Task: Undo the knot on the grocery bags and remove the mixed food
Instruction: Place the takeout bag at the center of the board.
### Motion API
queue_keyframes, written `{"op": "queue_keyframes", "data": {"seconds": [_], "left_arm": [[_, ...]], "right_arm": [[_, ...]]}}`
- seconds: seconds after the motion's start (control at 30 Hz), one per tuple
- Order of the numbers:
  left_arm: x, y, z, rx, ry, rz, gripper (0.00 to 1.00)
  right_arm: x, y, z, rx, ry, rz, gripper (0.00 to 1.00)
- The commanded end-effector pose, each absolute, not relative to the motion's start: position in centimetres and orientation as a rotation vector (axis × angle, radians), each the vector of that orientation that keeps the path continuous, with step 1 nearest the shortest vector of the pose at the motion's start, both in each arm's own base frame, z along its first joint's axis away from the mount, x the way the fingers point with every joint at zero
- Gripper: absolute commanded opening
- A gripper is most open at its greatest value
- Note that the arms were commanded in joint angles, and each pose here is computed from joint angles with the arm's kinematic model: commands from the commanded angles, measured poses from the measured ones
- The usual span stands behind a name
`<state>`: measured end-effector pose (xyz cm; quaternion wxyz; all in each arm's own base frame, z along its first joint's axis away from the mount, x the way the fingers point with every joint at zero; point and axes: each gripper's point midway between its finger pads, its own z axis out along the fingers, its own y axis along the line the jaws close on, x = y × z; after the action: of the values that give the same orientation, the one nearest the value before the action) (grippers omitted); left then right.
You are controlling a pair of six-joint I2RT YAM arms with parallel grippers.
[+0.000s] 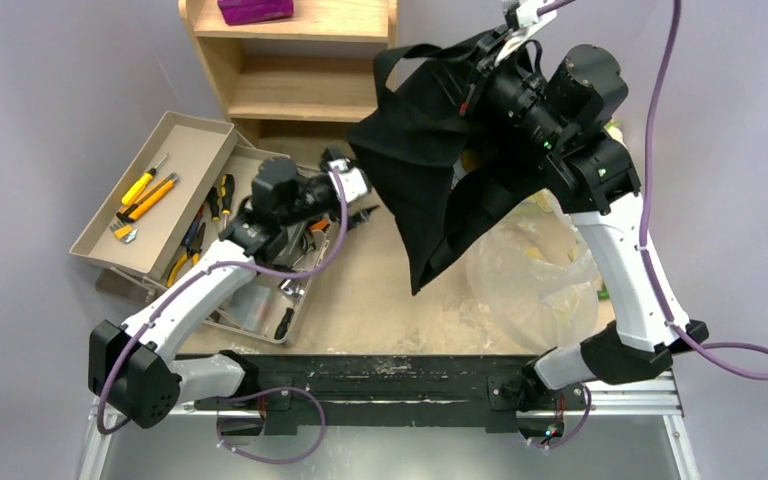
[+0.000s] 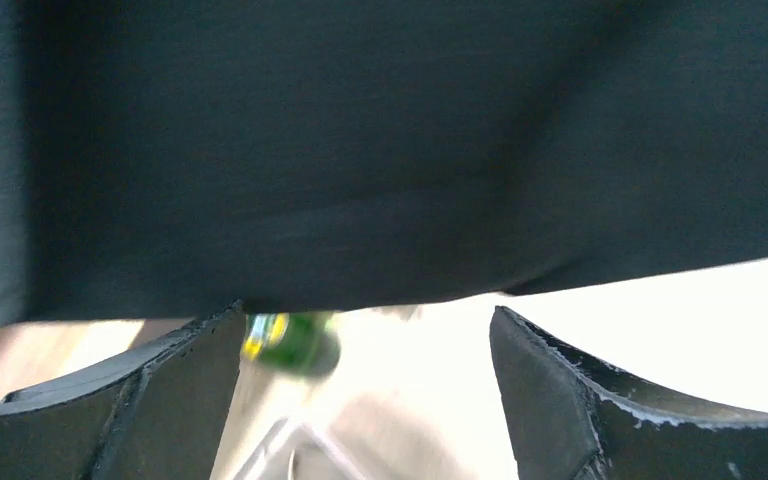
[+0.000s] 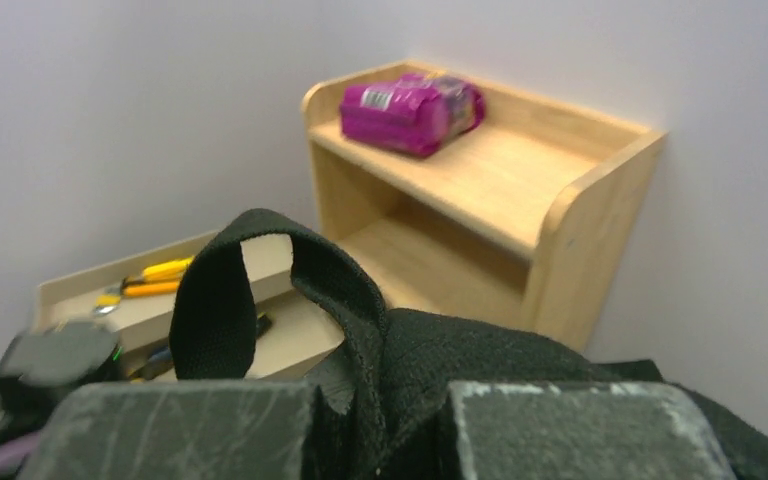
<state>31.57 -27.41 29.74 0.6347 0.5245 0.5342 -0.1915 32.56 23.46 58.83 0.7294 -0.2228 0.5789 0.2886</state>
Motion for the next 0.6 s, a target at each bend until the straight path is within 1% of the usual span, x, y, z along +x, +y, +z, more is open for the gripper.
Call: {"op": "queue_keyframes", "data": {"seconds": [0.0,0.07,0.17,0.27,0.37,0.43,0.57], "left_arm": [[34.7,-20.7,30.6,0.989,1.496,-0.329,0.88],[35.3,-18.3,31.1,0.953,1.526,-0.264,0.88],[35.1,-16.1,30.7,0.992,1.512,-0.176,0.88],[34.5,-15.5,30.4,1.026,1.469,-0.131,0.88],[33.8,-15.8,30.0,1.056,1.468,-0.159,0.88],[33.7,-16.0,30.0,1.055,1.471,-0.177,0.88],[33.4,-16.5,30.6,1.061,1.463,-0.215,0.88]], "right_arm": [[22.9,19.9,70.1,-0.462,0.817,0.736,0.00],[23.0,20.2,68.0,-0.490,0.887,0.741,0.00],[22.8,21.0,64.1,-0.571,1.005,0.751,0.00],[22.6,21.9,58.8,-0.688,1.142,0.754,0.00],[21.9,22.7,53.8,-0.791,1.263,0.798,0.00],[21.4,22.7,52.2,-0.854,1.300,0.787,0.00],[21.8,21.6,51.5,-0.865,1.417,0.708,0.00]]}}
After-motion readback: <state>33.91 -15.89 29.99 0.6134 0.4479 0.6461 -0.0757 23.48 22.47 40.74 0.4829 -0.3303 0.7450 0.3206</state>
